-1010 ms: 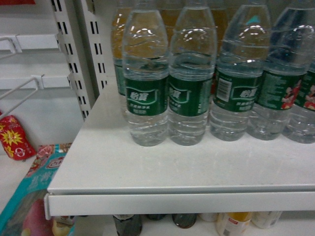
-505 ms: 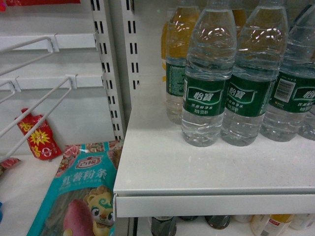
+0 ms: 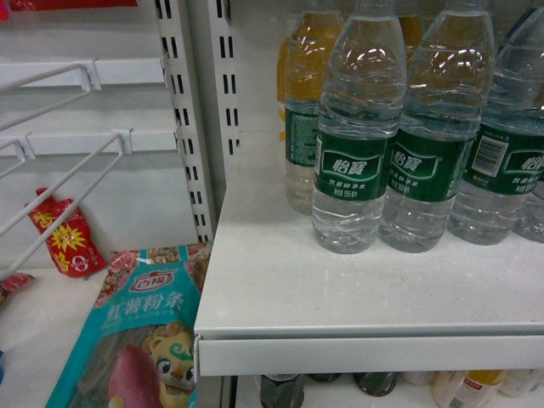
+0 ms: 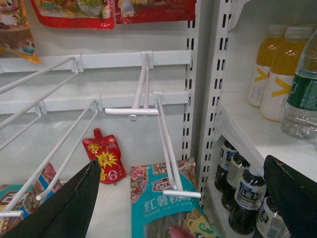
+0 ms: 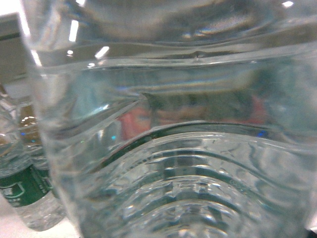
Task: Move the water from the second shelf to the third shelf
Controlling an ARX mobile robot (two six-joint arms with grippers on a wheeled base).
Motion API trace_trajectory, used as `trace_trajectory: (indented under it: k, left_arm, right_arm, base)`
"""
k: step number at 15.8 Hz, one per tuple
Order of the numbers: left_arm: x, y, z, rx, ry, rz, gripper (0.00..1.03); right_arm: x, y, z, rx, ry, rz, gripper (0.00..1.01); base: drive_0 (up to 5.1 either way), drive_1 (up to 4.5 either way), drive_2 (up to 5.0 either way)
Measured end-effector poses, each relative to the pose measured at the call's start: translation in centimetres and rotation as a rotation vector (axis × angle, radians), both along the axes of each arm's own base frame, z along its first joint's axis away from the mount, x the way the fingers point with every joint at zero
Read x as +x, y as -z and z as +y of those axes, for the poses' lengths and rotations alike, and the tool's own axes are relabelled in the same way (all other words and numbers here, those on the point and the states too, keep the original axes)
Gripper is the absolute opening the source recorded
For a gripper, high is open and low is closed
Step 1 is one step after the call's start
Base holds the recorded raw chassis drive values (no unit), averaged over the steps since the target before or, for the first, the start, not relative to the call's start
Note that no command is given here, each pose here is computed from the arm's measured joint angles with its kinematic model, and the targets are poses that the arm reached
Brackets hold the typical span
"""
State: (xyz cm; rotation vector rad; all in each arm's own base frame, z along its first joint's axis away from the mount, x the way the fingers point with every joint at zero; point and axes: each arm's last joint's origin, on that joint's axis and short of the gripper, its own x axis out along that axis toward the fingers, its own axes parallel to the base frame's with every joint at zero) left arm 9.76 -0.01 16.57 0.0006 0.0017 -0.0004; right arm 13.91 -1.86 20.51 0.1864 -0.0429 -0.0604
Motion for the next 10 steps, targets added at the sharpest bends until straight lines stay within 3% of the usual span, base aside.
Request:
trace_trajectory:
  k: [1, 2, 3, 5, 10]
  left_arm:
    - [0.0, 0.0, 0.0, 0.000, 0.000, 0.000, 0.98]
    - [0.0, 0.0, 0.0, 0.000, 0.000, 0.000, 0.98]
    - [0.0, 0.0, 0.0, 0.000, 0.000, 0.000, 0.98]
    - [0.0, 0.0, 0.0, 0.000, 0.000, 0.000, 0.98]
    - [0.0, 0.0, 0.0, 0.000, 0.000, 0.000, 0.98]
  right_arm:
    - [0.5, -0.5, 0.6, 0.017, -0.152, -0.035, 0.41]
    - [1.0, -0.4, 1.9, 0.018, -0.244, 0.008, 0.41]
    - [1.3, -0.2, 2.6, 0.007, -0.276, 0.025, 0.41]
    - [2.2, 0.5, 3.4, -0.010, -0.299, 0.060, 0.41]
    - [5.0, 2.1, 3.6, -0.026, -0.251, 0.126, 0.41]
  base:
    - [0.0, 0.00, 0.0]
    - [0.0, 0.00, 0.0]
    - [0.0, 0.00, 0.0]
    - [0.0, 0.00, 0.0]
    - [0.0, 0.00, 0.0]
